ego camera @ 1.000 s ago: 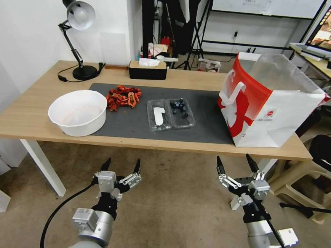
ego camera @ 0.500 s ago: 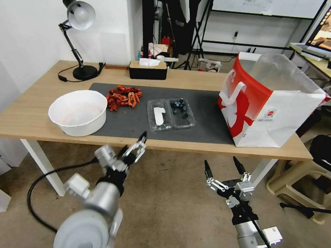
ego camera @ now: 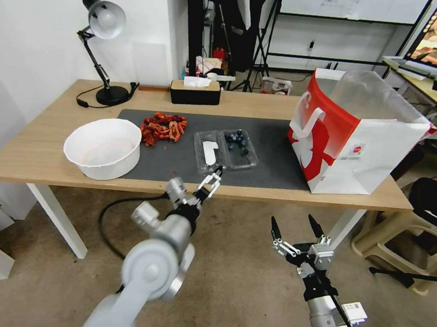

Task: Close the takeout container lid, then place the container into the takeout bag.

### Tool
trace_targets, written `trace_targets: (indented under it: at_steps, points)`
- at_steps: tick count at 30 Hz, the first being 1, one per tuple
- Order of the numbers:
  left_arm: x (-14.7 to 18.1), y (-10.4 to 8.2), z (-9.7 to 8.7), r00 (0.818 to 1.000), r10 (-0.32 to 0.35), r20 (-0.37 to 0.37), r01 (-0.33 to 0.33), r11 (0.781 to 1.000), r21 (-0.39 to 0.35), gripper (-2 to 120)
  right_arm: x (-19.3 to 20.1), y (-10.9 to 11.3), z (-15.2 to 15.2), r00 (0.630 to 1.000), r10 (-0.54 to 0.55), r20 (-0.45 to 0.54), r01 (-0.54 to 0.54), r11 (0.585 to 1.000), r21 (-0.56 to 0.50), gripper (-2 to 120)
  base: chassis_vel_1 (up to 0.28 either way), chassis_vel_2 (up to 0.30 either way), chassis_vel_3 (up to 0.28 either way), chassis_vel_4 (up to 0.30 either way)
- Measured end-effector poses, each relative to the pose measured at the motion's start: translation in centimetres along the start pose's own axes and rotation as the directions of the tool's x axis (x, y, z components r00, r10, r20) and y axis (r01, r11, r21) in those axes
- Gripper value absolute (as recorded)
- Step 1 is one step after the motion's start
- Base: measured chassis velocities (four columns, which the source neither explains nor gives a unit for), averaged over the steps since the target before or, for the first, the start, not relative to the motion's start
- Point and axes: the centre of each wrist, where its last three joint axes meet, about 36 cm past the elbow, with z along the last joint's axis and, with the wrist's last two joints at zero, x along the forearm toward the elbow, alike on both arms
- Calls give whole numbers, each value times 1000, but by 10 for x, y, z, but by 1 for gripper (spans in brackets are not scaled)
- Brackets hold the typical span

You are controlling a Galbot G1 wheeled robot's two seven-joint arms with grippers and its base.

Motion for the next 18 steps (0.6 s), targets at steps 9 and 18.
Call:
trace_targets:
  at_steps: [9,18]
  points:
    - [-44,-25,12,1000,-9,-10,9,1000,-12,100,2,0,3,1000,17,-2,-17,1000,5,100,0,0,0,0]
    - [-68,-31,18,999,-41,-20,41,999,-29,100,3,0,6,1000,30,-2,-30,1000,3,100,0,0,0,0]
